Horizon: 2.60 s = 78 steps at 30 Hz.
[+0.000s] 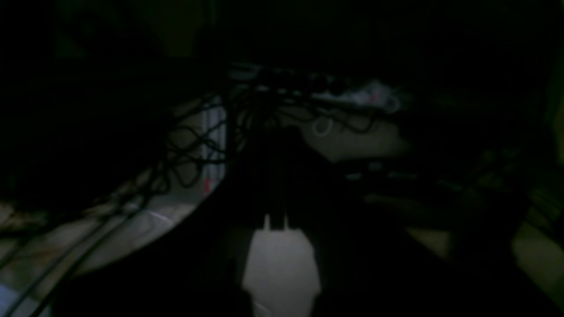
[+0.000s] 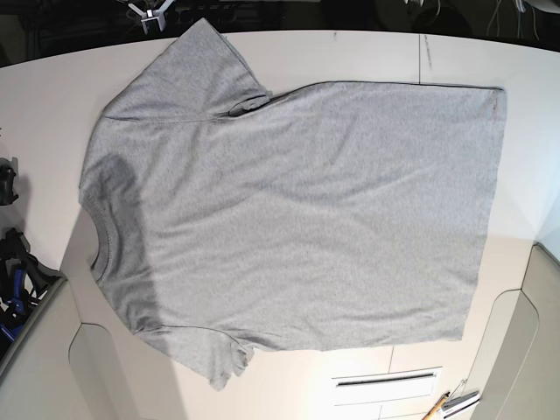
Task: Fold the T-shirt properly
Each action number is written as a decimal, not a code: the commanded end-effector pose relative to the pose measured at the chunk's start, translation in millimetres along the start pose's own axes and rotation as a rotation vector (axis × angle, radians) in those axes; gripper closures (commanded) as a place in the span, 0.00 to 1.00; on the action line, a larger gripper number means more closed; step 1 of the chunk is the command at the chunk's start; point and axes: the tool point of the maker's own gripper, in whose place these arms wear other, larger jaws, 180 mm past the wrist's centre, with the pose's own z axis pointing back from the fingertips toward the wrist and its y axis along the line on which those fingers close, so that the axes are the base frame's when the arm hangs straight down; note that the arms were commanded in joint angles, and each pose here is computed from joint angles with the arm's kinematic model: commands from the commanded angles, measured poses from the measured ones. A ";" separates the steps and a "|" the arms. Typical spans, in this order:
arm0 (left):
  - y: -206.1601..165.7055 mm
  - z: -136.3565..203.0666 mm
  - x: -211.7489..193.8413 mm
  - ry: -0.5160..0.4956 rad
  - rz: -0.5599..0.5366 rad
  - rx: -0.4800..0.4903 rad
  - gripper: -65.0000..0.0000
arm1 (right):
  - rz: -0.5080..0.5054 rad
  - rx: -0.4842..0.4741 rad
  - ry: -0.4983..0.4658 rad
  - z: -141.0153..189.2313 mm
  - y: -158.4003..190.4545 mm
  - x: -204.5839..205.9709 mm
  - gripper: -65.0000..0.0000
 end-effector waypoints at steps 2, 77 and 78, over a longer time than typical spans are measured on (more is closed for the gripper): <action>10.5 23.7 -16.4 0.001 -0.002 -0.028 1.00 | -0.002 0.025 -0.049 21.8 -2.4 -0.7 1.00; 60.8 240.1 251.1 -0.630 0.134 -0.385 0.65 | -0.697 0.290 -0.600 116.3 -46.9 233.9 0.54; 60.8 240.1 251.1 -0.630 0.134 -0.385 0.65 | -0.696 0.289 -0.601 116.4 -47.3 233.9 0.59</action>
